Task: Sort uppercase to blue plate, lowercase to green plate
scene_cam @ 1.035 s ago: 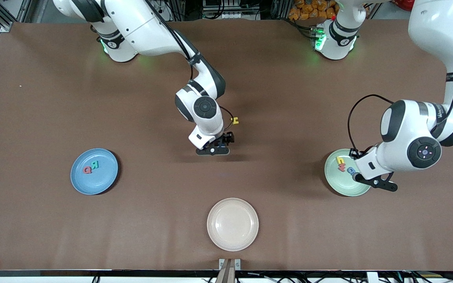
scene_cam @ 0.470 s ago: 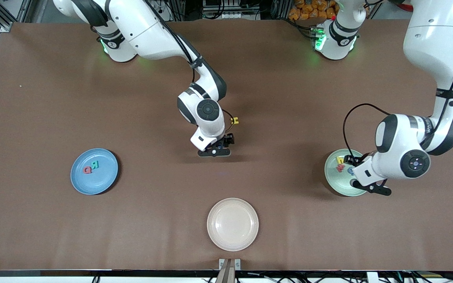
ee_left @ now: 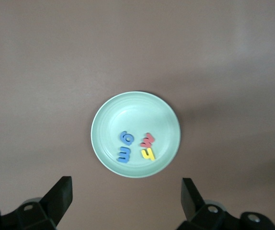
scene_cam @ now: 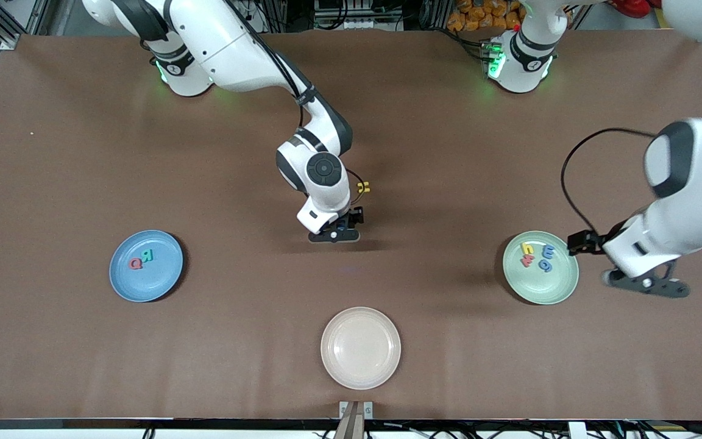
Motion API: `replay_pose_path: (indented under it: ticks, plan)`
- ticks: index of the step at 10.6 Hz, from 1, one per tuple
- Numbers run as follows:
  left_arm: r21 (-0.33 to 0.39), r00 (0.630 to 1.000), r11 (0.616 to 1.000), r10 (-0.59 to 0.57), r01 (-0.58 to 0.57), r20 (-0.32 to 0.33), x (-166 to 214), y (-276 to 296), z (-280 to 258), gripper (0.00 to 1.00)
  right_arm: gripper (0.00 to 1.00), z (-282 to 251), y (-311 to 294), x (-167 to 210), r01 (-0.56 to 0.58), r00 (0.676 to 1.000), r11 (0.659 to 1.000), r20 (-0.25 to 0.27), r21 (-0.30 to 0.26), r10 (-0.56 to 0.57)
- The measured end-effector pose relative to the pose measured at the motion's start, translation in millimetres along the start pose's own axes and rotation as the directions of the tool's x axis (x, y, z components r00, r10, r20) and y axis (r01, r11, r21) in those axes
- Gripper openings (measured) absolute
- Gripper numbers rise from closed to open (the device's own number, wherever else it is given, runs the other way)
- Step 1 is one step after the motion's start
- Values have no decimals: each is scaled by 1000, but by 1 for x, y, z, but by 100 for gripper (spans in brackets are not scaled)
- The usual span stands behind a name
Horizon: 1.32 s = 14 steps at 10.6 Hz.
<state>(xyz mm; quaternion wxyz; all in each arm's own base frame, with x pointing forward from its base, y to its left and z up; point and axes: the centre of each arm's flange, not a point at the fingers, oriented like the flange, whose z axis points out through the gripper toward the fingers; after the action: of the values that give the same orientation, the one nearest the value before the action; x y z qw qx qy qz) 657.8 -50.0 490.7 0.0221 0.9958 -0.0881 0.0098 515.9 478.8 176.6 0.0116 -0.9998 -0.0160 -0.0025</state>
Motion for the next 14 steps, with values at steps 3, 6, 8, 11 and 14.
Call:
replay_pose_path:
  ticks: [3,6,8,11,14]
  plan:
    - [-15,997,1000,-26,25,-68,-36,-1,-87,100,35,-5,-3,1,4,1000,1000,-6,3,-4]
    - [-7,997,999,-33,33,-66,-67,2,-130,100,36,-13,2,10,-9,1000,1000,-19,7,9]
    - [12,998,999,-33,33,-59,-80,2,-145,100,36,-37,31,33,-8,1000,1000,7,-20,8]
    - [29,997,998,-53,54,-52,-89,16,-155,100,36,-89,128,77,104,992,994,75,-46,-100]
    - [25,994,994,-105,106,-38,-92,29,-156,100,36,-100,255,103,279,953,960,127,-22,-274]
